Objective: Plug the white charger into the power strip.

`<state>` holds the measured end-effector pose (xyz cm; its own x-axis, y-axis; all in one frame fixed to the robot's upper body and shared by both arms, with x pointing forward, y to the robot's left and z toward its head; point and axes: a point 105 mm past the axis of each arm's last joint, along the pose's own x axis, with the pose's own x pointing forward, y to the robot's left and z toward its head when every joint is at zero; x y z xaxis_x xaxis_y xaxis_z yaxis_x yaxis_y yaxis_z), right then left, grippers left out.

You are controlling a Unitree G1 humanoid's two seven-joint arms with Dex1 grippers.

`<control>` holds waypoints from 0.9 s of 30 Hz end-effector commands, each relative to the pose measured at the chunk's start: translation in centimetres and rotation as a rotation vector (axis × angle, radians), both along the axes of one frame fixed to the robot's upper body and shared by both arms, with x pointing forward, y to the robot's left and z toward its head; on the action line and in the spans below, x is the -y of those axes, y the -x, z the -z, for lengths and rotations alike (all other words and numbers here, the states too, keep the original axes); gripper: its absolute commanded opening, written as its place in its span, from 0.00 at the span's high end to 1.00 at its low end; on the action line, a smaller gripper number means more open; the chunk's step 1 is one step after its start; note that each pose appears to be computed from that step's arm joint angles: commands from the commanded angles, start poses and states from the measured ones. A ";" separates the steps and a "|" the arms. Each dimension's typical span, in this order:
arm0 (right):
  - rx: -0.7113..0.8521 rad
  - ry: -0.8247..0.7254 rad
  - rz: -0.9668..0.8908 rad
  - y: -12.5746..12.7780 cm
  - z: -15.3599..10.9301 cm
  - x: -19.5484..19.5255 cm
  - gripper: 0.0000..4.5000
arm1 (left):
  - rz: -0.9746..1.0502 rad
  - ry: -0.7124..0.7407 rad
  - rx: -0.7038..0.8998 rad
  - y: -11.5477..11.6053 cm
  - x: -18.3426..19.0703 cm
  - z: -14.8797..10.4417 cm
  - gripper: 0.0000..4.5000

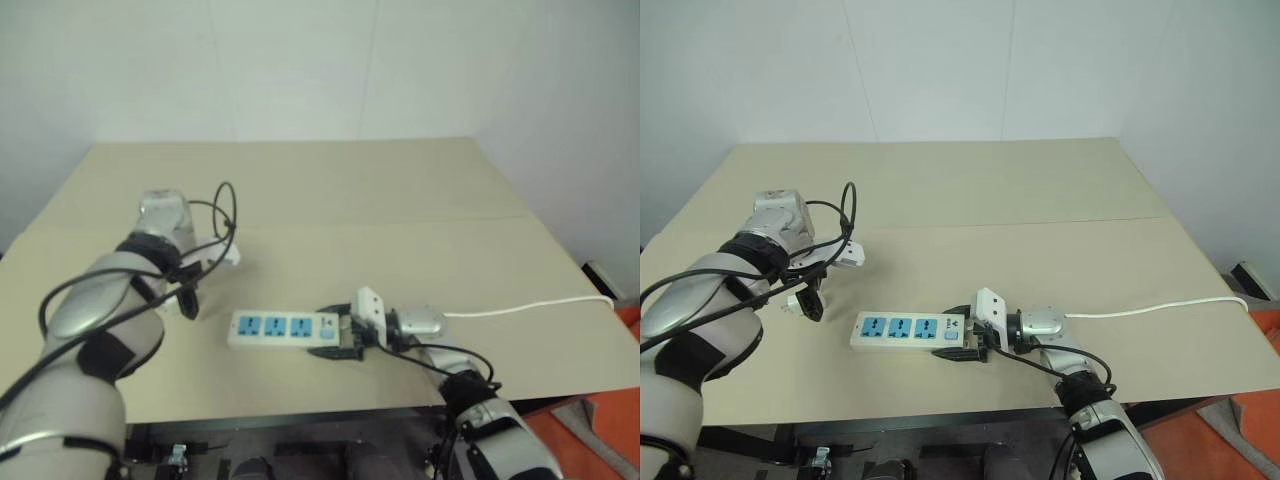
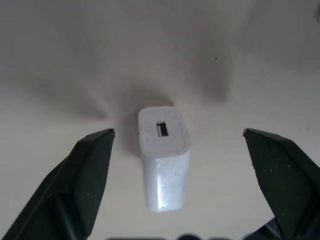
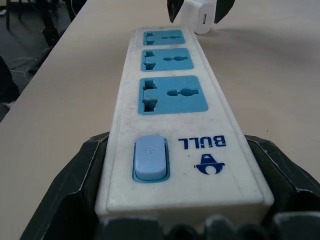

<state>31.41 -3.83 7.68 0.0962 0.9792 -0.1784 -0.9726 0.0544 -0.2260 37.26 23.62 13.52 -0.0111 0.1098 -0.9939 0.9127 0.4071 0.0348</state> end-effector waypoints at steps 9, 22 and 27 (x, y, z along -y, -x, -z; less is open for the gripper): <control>-0.032 0.023 -0.006 0.7 0.8 0.1 0.24 | -0.021 -0.008 0.067 -0.7 -0.4 0.0 0.60; -0.039 0.031 -0.009 0.8 1.0 0.1 0.24 | 0.167 0.752 0.678 -5.6 8.3 -9.2 0.77; -0.041 0.030 -0.022 0.9 1.1 -0.2 0.24 | 0.102 1.273 0.964 -5.2 10.7 -15.8 0.77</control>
<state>31.27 -4.03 7.62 0.1044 0.9776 -0.1830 -0.9745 0.0638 -0.2153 42.95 12.51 26.36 0.5887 -0.7777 -0.2206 0.7970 0.5128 0.3190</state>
